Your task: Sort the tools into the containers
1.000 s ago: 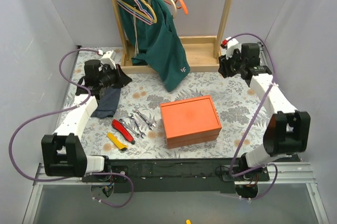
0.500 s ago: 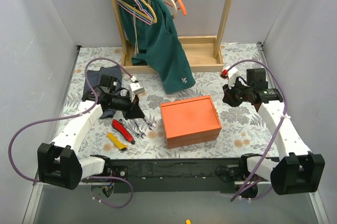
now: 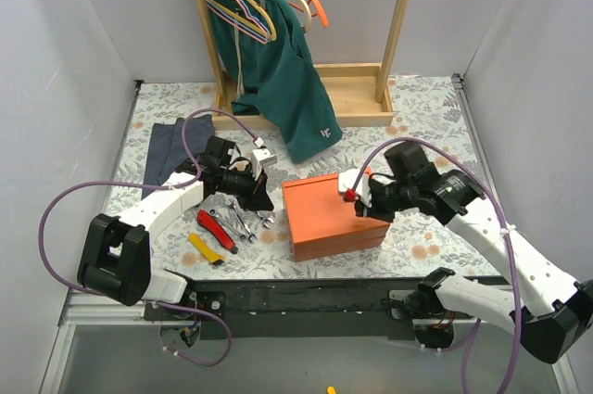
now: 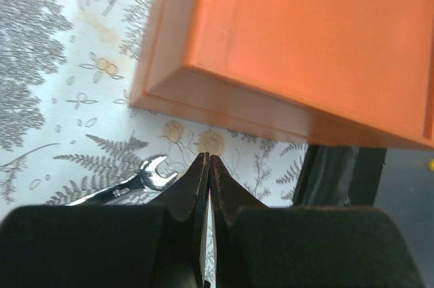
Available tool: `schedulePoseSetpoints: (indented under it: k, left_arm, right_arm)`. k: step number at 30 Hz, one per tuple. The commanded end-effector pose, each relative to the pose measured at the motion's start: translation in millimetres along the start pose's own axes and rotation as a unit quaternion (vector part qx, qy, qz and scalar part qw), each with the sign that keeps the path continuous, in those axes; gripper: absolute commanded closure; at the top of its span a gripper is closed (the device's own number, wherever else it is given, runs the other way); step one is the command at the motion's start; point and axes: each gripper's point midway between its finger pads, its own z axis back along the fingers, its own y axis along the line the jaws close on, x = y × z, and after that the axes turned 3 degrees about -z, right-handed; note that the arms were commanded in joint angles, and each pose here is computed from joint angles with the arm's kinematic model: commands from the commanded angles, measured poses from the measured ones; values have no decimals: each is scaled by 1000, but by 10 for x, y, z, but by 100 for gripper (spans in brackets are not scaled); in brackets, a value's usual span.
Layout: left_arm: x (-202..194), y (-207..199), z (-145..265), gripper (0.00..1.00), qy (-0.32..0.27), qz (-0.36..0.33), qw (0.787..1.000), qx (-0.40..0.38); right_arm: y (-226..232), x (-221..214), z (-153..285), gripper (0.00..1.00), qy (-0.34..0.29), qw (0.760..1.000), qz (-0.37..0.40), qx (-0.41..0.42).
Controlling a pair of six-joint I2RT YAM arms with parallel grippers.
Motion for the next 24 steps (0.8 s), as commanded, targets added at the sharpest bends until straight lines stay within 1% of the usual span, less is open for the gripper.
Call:
schedulePoseSetpoints:
  k: [1,2,3,5,7,8,10,11,12,13,15,16,17,18,19,20,21,22,23,24]
  left_arm:
    - [290,200,61,100,-43,-5,997,67]
    - [304,217,82,100,-47,16,996,80]
    - [304,244,92,100,-48,24,994,90]
    - [301,306,138,100,-50,39,992,111]
    - [294,334,173,100,-52,49,990,125]
    - [308,341,206,100,-56,50,989,129]
    - [338,351,244,100,-66,53,987,137]
    - [371,398,300,100,-73,55,983,157]
    - [393,430,338,100,-79,58,980,170]
    - [451,501,406,100,-93,73,974,192]
    - [547,717,641,100,-117,105,949,272]
    - [566,788,765,100,-132,159,930,302]
    - [713,881,973,100,-152,167,911,345]
    - [755,894,1055,100,-161,178,904,353]
    - [757,922,1179,100,-168,190,896,365]
    - [864,924,1305,100,-183,188,889,375]
    - [869,943,1383,100,-188,192,882,387]
    - [919,920,1496,100,-200,189,876,395]
    - [984,898,1582,100,-212,182,872,401]
    - [1002,881,1633,100,-217,179,869,407]
  right_arm:
    - [386,84,-106,86,11,991,93,97]
    - [540,147,-131,86,9,984,125,129]
    - [665,81,-175,86,28,979,126,161]
    - [940,52,-269,86,40,964,151,214]
    - [1021,109,-345,86,31,960,164,224]
    - [1083,118,-401,86,33,956,174,233]
    - [1089,123,-498,86,39,956,179,228]
    - [1116,128,-565,86,43,955,187,227]
    - [1114,89,-632,86,51,960,173,215]
    - [987,194,-745,86,38,966,185,174]
    - [964,207,-888,86,37,970,192,146]
    - [915,234,-942,86,38,973,189,125]
    - [922,281,-1031,86,31,972,197,120]
    - [903,301,-1090,86,30,973,199,112]
    - [833,273,-1148,87,42,975,198,92]
    - [779,254,-1264,88,52,976,194,81]
    - [709,244,-1321,89,61,978,191,64]
    - [566,237,-1362,89,77,978,190,28]
    - [547,187,-1464,91,91,979,180,25]
    - [415,267,-1508,92,81,981,178,-12]
